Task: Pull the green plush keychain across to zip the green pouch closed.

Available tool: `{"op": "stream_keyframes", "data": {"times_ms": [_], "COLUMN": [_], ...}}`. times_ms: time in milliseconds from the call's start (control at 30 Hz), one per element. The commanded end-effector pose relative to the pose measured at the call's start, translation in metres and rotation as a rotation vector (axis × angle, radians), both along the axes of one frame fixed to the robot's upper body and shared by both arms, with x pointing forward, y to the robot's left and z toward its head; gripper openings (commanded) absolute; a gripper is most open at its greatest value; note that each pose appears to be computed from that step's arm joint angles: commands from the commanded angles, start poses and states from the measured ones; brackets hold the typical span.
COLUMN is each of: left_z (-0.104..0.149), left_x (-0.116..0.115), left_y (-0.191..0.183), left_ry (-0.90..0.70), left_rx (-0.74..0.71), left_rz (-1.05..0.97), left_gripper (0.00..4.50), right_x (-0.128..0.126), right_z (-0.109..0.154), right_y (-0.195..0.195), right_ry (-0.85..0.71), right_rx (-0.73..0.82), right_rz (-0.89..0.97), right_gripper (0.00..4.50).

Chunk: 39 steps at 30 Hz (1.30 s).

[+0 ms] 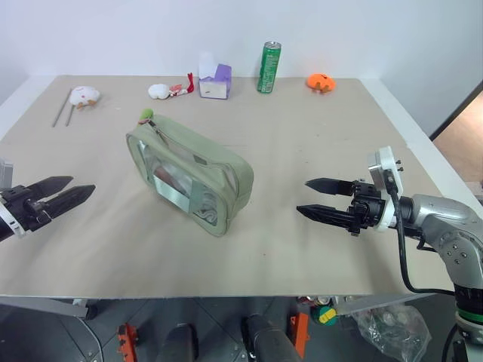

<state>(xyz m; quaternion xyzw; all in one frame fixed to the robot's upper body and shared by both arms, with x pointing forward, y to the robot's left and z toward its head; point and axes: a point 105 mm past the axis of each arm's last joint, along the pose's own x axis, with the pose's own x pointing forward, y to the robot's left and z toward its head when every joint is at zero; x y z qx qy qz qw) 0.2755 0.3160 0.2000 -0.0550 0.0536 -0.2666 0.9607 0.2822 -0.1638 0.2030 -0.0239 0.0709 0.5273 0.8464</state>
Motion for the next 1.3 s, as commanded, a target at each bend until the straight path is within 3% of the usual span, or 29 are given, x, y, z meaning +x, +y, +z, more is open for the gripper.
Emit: {"op": "stream_keyframes", "data": {"times_ms": [33,233,367,500,633,800,1100,1300], "left_z": [0.009,0.012,0.032,0.060,0.068,0.078,0.073,0.068], "left_x": [-0.002,-0.010,-0.007,-0.006,-0.008,-0.011,-0.012,-0.015], "left_y": [-0.006,-0.026,-0.040,-0.077,-0.103,-0.125,-0.132,-0.129], "left_ry": [-0.044,-0.051,-0.111,-0.185,-0.209,-0.256,-0.246,-0.234], "left_rx": [0.022,0.043,0.064,0.124,0.208,0.214,0.179,0.157], "left_rz": [-0.015,-0.078,-0.146,-0.310,-0.440,-0.539,-0.556,-0.522], "left_gripper": [4.29,4.29,4.29,4.29,4.29,4.29,4.29,4.36], "right_x": [0.000,0.014,0.026,0.041,0.046,0.050,0.069,0.071], "right_z": [0.015,0.021,0.032,0.044,0.051,0.042,0.025,0.023], "right_y": [0.006,0.021,0.030,0.053,0.072,0.085,0.100,0.101], "right_ry": [-0.072,-0.106,-0.136,-0.209,-0.240,-0.248,-0.221,-0.198], "right_rx": [-0.019,-0.023,-0.022,-0.056,-0.062,-0.092,-0.103,-0.068], "right_rz": [0.023,0.032,0.027,0.056,0.130,0.178,0.152,0.160], "right_gripper": [4.27,4.27,4.27,4.27,4.27,4.27,4.27,2.48]}}
